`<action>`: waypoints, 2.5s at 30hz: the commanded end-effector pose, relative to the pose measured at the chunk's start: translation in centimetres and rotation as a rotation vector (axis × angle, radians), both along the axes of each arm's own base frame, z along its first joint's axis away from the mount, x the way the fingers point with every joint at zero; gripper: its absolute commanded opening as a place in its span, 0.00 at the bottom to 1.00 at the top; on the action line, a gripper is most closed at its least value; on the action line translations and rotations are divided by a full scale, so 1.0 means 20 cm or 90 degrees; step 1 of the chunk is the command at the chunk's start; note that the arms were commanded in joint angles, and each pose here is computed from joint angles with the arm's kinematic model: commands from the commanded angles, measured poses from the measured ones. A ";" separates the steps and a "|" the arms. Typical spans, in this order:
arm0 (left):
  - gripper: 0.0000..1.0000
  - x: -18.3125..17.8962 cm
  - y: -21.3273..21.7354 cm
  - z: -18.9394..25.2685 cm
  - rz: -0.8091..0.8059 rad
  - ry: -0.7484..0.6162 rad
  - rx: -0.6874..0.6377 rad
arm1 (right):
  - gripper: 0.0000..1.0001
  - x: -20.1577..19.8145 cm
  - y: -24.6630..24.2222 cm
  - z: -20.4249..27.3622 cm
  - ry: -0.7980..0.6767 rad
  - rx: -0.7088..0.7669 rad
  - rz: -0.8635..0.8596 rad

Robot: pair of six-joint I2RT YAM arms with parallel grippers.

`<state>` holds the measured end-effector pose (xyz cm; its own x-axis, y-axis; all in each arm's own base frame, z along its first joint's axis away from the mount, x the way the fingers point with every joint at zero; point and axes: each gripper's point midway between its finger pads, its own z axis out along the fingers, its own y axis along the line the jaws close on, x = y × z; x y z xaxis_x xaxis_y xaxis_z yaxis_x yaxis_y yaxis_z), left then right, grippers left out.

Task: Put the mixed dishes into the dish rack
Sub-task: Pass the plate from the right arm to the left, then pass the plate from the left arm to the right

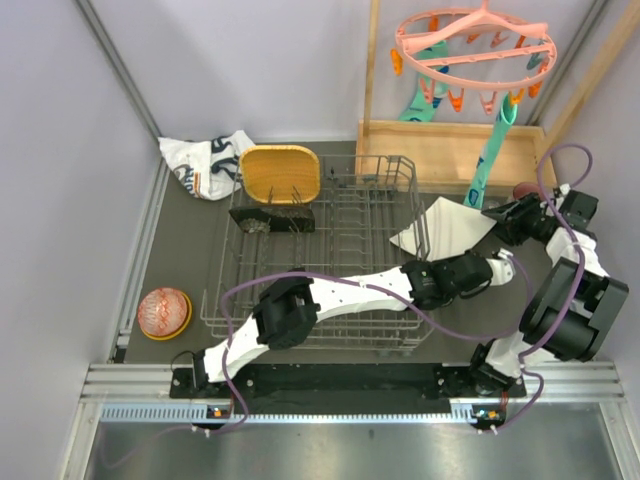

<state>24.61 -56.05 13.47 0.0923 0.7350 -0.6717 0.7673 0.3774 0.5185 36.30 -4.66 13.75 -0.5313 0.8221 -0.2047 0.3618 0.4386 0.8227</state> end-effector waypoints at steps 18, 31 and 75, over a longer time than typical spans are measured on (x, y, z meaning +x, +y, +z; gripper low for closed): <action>0.00 0.02 -0.04 0.16 0.003 -0.014 -0.042 | 0.46 0.11 0.09 -0.09 0.033 -0.004 0.075; 0.00 0.02 -0.03 0.21 0.006 -0.025 -0.049 | 0.24 0.08 0.14 -0.18 0.071 -0.008 0.100; 0.98 -0.07 0.20 0.88 0.050 0.005 -0.230 | 0.00 0.11 0.12 -0.03 0.017 -0.039 0.111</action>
<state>23.10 -54.55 21.04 0.0285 0.6298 -0.7762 0.7819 0.4697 0.4098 36.97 -2.78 9.09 -0.6732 0.7194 -0.1711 0.3972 0.5470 0.7369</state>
